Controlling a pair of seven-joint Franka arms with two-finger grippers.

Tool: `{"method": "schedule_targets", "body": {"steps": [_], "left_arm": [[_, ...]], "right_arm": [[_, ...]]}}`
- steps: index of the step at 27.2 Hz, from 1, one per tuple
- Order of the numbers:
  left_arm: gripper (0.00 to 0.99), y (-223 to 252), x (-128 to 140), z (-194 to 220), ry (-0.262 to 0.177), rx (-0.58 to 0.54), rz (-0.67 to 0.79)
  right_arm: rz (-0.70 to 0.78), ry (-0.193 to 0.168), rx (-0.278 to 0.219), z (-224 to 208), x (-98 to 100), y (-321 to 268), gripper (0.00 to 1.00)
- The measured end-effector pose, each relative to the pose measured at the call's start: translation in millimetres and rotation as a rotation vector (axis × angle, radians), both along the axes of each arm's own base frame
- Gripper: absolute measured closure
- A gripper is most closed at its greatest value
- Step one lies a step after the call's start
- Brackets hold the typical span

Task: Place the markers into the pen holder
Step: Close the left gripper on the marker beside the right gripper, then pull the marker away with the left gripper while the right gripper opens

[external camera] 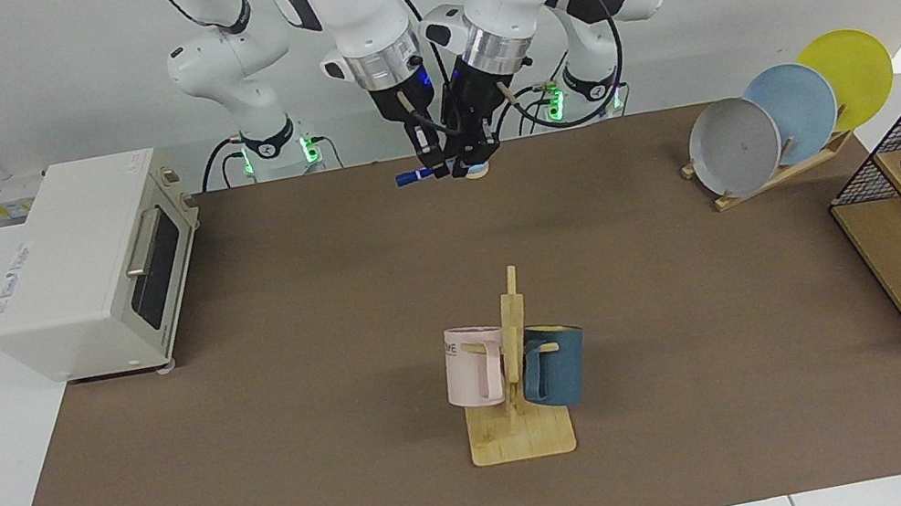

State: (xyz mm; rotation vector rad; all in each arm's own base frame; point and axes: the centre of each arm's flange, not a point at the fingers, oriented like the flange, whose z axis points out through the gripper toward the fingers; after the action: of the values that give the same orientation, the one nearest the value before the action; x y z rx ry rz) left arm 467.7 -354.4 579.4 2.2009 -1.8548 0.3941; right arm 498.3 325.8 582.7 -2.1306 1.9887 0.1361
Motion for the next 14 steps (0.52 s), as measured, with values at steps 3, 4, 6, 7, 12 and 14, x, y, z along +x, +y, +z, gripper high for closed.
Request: {"method": "schedule_targets", "body": {"steps": [3,4,6,7,12,14], "left_arm": [[0.595,0.0,0.0,0.0,0.000,0.000,0.000],[0.595,0.0,0.1,0.1,0.000,0.000,0.000],[0.595,0.0,0.1,0.1,-0.001,0.000,0.000],[0.595,0.0,0.1,0.1,-0.001,-0.001,0.000],[0.608,0.7,1.1,0.4,-0.004,-0.002,0.003],[0.722,2.6,3.7,0.4,-0.010,-0.005,0.007]], "right_arm": [[0.001,0.000,-0.003,-0.7,0.3,0.0,0.84],[0.001,0.000,-0.004,-0.9,0.3,-0.1,0.84],[0.002,0.000,-0.005,-1.2,0.5,-0.1,0.84],[0.002,0.000,-0.005,-1.3,0.5,-0.1,0.84],[0.004,0.002,-0.008,-1.8,0.2,-0.1,0.84],[0.007,0.006,-0.010,-2.2,-0.7,0.4,0.84]]}}
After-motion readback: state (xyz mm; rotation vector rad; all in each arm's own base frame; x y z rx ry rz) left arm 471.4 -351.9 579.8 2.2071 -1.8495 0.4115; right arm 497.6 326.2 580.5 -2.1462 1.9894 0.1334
